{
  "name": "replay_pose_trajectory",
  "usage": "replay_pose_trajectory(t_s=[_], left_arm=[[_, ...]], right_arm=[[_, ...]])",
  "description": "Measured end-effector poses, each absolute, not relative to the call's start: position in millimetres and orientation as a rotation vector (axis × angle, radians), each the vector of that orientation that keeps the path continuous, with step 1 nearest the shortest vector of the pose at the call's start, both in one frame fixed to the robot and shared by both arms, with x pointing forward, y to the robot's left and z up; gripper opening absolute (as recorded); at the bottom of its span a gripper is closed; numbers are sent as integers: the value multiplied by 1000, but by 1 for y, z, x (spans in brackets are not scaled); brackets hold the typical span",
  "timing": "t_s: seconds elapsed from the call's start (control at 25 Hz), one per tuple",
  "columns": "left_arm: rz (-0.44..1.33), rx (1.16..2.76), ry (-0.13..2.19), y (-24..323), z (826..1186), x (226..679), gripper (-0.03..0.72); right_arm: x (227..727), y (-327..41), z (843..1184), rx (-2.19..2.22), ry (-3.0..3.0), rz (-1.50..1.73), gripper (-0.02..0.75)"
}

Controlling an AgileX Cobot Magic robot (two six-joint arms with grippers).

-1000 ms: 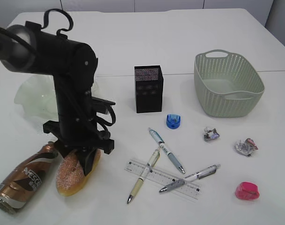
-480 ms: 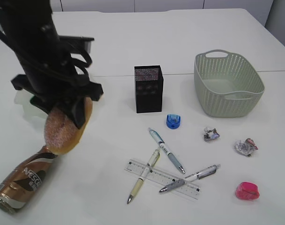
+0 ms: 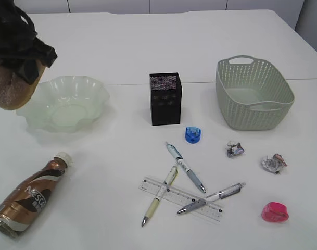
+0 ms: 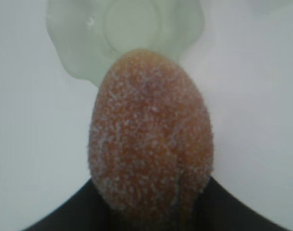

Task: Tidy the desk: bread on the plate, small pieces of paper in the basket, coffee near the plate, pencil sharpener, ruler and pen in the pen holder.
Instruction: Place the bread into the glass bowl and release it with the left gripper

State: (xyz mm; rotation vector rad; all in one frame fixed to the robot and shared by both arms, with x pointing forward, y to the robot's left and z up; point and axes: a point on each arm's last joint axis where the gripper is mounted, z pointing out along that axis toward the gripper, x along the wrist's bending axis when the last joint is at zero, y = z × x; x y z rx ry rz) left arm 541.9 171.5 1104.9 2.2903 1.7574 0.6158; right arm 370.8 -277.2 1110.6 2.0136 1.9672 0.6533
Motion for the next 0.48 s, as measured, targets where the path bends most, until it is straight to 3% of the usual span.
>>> replay_pose_trajectory(t_s=[0.28, 0.48], left_arm=[[875, 2036, 1651, 171, 1119, 564, 242], [905, 1801, 1635, 174, 1126, 581, 242]], right_arm=[[371, -277, 1111, 2010, 1963, 660, 540], [370, -277, 1110, 2017, 1971, 647, 540]])
